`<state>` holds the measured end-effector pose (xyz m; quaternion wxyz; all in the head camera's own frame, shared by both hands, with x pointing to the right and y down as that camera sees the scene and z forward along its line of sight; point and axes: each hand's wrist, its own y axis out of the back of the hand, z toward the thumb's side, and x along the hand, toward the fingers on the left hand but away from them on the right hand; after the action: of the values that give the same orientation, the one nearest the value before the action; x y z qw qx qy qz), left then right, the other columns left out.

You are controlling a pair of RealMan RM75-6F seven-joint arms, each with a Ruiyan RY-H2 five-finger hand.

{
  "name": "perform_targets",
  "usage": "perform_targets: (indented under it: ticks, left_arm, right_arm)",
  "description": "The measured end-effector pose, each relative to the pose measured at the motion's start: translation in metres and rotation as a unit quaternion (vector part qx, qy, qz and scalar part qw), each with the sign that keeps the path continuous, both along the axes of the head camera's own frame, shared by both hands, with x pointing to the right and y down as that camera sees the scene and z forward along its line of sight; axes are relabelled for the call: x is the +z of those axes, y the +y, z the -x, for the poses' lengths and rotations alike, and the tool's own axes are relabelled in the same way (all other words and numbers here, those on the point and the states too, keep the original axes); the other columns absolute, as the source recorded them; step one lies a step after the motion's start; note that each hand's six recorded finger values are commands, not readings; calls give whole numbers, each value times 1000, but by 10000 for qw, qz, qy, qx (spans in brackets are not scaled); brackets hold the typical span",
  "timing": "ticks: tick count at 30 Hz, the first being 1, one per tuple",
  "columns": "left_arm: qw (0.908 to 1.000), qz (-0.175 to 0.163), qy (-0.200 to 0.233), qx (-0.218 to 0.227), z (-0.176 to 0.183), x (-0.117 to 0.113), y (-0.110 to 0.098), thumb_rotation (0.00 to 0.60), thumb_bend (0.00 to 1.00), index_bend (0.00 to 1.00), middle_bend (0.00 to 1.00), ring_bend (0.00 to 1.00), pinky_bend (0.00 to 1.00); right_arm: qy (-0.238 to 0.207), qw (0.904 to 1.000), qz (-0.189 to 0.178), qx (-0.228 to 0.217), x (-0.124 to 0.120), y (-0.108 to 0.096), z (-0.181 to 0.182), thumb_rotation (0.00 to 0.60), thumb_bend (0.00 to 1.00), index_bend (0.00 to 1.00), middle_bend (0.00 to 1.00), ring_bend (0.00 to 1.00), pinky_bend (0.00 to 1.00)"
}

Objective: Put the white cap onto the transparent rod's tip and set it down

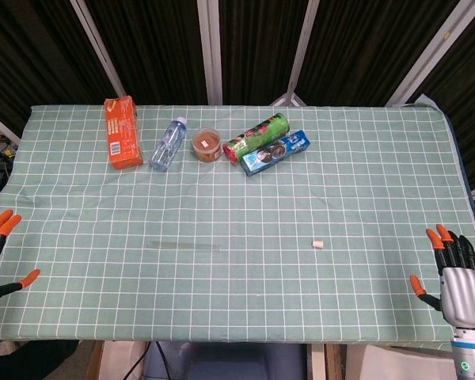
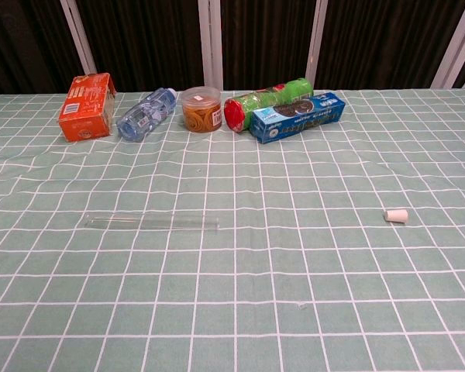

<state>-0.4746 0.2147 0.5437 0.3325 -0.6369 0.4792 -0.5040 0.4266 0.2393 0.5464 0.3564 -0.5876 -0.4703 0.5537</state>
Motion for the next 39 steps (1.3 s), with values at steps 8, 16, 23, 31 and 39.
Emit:
perform_targets:
  ticks: [8,16,23,31,39]
  left_arm:
    - [10000,41,-16,25,-1,1,1,600,200,106,30,0,0]
    - [9998,165,-121,80,-2,6,2,600,199,106,30,0,0]
    - [9996,208,-132,136,-9,8,-1,600,199,141,24,0,0]
    - [9982,289,-124,509,-51,13,-27,600,200,211,111,0,0]
    - [9947,457,-189,902,-99,30,-55,600,269,306,232,0,0]
  right_arm:
    - [-22,10000,-51,28,-1,-1,-1,600,349,0,0,0,0]
    - [-4,10000,-34,75,0,-1,-3,600,349,0,0,0,0]
    - [-15,9999,34,108,1,-2,-5,600,349,0,0,0,0]
    - [-83,9999,101,110,5,-3,0,600,348,0,0,0,0]
    - [-103,9997,112,169,5,-3,-1,600,349,0,0,0,0]
